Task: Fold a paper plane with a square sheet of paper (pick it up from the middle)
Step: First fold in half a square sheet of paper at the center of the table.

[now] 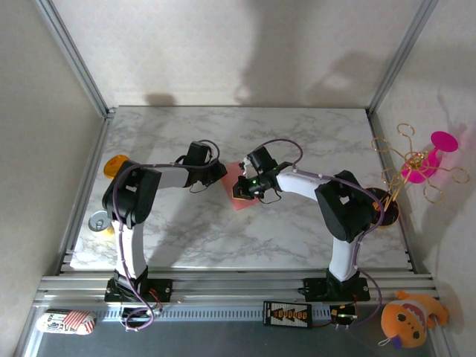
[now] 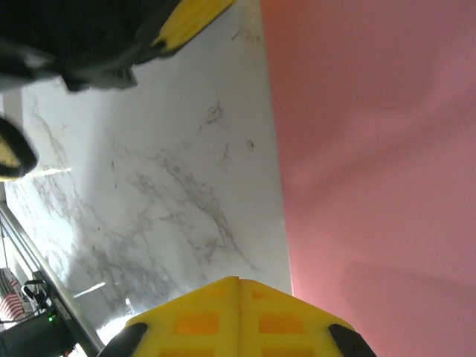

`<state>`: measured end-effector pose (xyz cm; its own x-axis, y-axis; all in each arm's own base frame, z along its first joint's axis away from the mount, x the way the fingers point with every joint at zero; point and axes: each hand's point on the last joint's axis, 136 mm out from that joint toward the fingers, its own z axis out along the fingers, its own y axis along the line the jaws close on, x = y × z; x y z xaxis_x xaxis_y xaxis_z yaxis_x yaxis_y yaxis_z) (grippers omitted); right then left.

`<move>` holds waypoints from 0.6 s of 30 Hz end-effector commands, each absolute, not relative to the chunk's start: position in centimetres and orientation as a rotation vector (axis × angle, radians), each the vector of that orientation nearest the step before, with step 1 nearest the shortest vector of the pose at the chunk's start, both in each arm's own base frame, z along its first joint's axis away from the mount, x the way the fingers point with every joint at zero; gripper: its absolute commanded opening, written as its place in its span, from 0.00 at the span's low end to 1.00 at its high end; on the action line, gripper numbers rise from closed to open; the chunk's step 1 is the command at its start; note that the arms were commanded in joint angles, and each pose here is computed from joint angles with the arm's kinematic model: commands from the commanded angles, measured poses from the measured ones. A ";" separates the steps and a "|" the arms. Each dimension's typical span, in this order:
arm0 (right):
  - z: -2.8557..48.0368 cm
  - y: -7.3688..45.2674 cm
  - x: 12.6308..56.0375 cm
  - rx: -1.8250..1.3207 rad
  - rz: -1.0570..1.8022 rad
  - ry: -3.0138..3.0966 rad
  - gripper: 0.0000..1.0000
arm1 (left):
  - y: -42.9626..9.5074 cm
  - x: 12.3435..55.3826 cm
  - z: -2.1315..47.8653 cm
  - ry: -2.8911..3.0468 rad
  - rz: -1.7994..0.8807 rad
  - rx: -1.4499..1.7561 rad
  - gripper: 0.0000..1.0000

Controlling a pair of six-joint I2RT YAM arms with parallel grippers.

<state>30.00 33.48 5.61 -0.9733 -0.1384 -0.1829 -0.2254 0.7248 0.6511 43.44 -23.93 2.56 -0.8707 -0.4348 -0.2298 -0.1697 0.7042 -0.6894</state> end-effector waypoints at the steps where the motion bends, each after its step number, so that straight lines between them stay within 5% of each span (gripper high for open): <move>1: 4.0 33.6 30.8 -0.268 1.047 2.833 0.02 | -24.9 43.0 5.6 2.498 -1.042 -0.415 0.15; 18: -1.3 30.6 28.1 -0.229 0.862 3.029 0.02 | -21.0 44.9 0.1 2.625 -0.709 -0.424 0.17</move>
<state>30.11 33.20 1.70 -0.9835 -0.1399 -0.1151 -0.1812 0.7686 0.6136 44.04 -23.27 2.19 -0.8843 -0.3870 -0.2611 -0.1485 0.7634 -0.6287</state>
